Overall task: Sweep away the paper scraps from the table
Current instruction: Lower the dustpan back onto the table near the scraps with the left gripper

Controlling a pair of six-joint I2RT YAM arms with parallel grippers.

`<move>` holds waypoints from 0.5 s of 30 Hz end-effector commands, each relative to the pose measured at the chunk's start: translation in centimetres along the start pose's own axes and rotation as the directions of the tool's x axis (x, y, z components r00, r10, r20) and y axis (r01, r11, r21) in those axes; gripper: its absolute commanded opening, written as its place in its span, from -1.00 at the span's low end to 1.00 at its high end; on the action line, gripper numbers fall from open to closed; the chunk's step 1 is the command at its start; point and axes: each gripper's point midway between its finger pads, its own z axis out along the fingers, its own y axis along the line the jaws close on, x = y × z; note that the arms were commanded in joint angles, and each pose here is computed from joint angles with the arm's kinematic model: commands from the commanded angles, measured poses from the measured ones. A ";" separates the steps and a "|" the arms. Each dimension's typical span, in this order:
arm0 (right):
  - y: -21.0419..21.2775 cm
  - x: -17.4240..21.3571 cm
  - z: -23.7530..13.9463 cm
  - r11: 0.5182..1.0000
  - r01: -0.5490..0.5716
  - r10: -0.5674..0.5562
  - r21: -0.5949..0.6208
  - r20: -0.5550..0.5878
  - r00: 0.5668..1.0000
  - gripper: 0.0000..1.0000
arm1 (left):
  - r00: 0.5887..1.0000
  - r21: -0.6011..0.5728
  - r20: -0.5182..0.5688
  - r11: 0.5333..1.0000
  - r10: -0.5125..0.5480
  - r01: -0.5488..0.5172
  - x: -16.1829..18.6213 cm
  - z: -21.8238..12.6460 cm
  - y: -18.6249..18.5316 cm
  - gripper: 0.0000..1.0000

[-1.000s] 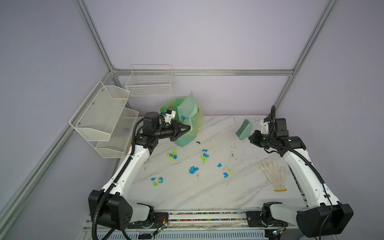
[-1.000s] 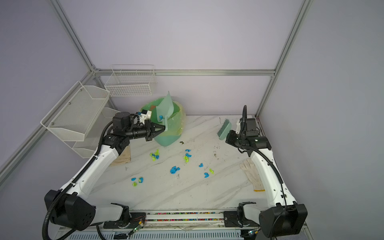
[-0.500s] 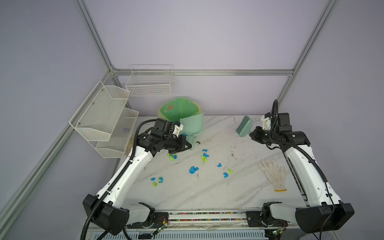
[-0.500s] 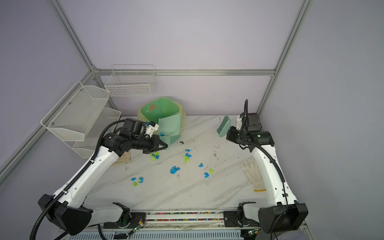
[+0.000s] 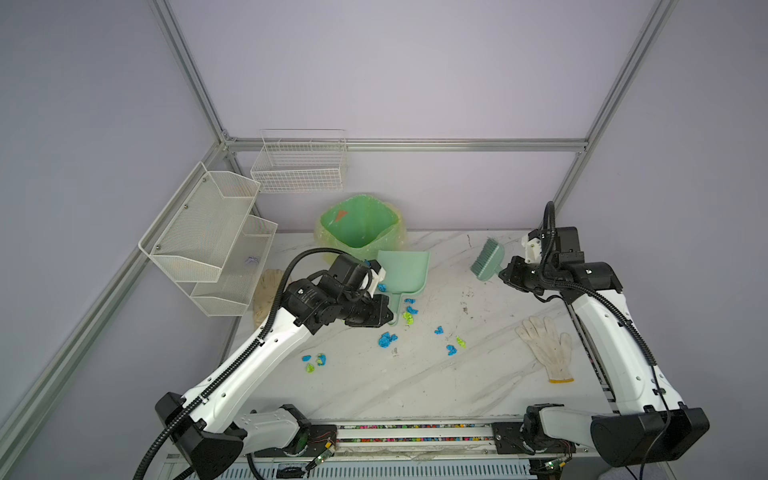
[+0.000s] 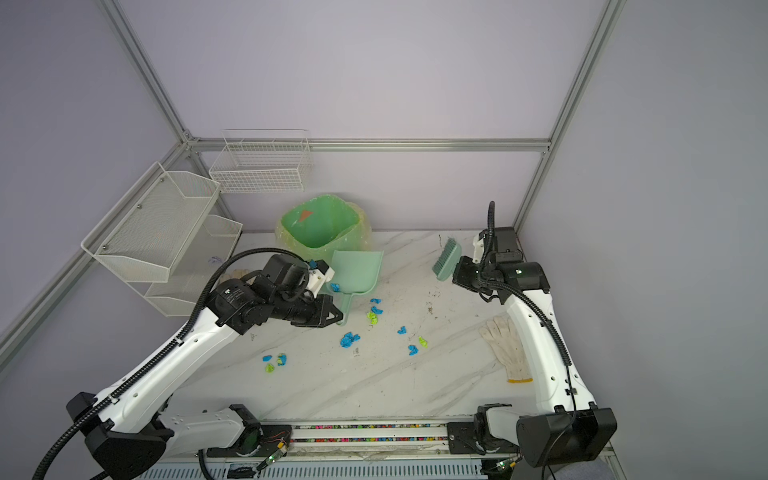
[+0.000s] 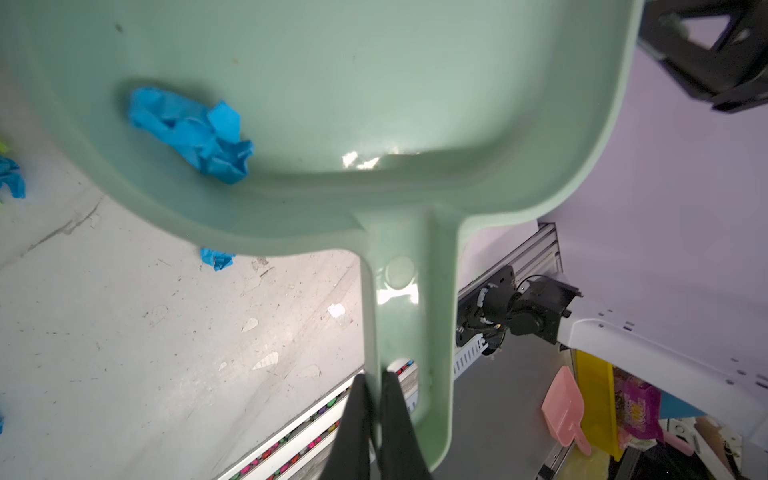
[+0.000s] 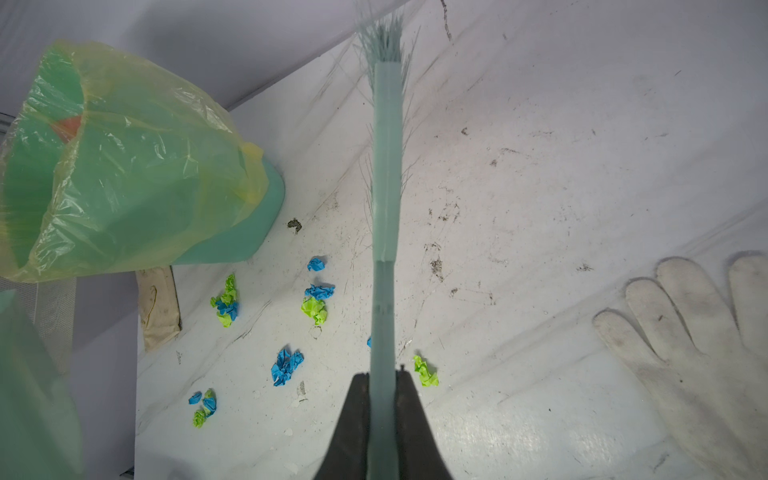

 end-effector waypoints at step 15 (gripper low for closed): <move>0.4 5.1 0.8 0.996 -0.021 0.008 -0.086 -0.146 0.989 -1.00 | 0.961 -0.172 -0.276 0.984 0.004 -0.053 9.8 10.4 3.6 -1.00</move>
